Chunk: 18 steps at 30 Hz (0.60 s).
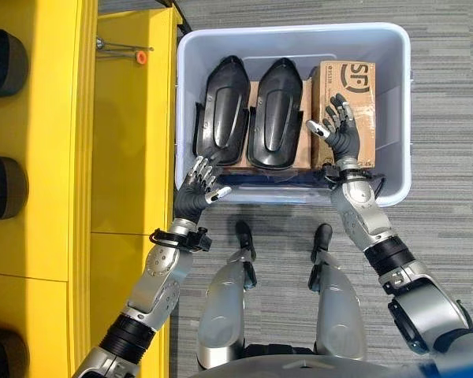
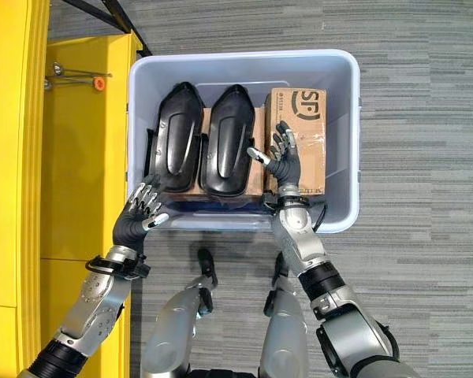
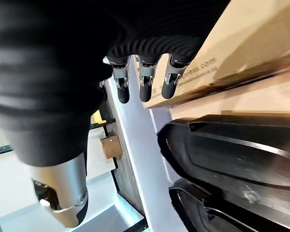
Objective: Move parts from the plastic box to the shelf.
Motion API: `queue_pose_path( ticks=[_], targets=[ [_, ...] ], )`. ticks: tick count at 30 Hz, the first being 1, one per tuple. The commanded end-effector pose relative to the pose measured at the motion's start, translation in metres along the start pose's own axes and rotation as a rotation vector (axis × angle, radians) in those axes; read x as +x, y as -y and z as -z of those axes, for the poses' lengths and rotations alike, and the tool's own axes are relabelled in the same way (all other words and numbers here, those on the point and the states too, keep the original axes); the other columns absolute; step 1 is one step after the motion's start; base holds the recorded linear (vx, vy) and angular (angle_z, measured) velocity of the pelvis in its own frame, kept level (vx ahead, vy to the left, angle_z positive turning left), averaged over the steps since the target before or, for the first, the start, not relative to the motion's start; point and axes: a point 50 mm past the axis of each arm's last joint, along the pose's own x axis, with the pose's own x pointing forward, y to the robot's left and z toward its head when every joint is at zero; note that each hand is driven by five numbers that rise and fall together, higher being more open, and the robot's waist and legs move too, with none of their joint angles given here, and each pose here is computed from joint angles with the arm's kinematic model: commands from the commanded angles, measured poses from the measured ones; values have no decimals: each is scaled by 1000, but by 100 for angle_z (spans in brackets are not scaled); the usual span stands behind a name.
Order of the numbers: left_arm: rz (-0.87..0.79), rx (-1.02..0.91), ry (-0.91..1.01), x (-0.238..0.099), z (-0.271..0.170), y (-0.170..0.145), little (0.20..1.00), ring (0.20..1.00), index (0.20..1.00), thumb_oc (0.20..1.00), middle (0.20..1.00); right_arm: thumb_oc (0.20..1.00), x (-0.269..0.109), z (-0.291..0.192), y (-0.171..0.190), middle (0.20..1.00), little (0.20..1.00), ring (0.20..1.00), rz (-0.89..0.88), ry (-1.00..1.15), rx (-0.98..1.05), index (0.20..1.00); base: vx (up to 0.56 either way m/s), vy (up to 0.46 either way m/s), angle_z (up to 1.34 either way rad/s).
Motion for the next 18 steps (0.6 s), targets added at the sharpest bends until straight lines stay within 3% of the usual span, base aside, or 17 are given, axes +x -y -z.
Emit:
queue_pose_path(
  ticks=[1, 18],
  targets=[
    [22, 28, 96, -5, -17, 4, 1000, 1000, 1000, 1000, 1000, 1000, 5, -19, -7, 1000, 1000, 1000, -20, 113, 16, 1000, 0, 0, 0],
    [12, 37, 105, -5, -17, 5, 1000, 1000, 1000, 1000, 1000, 1000, -2, 6, -16, 1000, 1000, 1000, -39, 11, 18, 1000, -7, 1, 1]
  ],
)
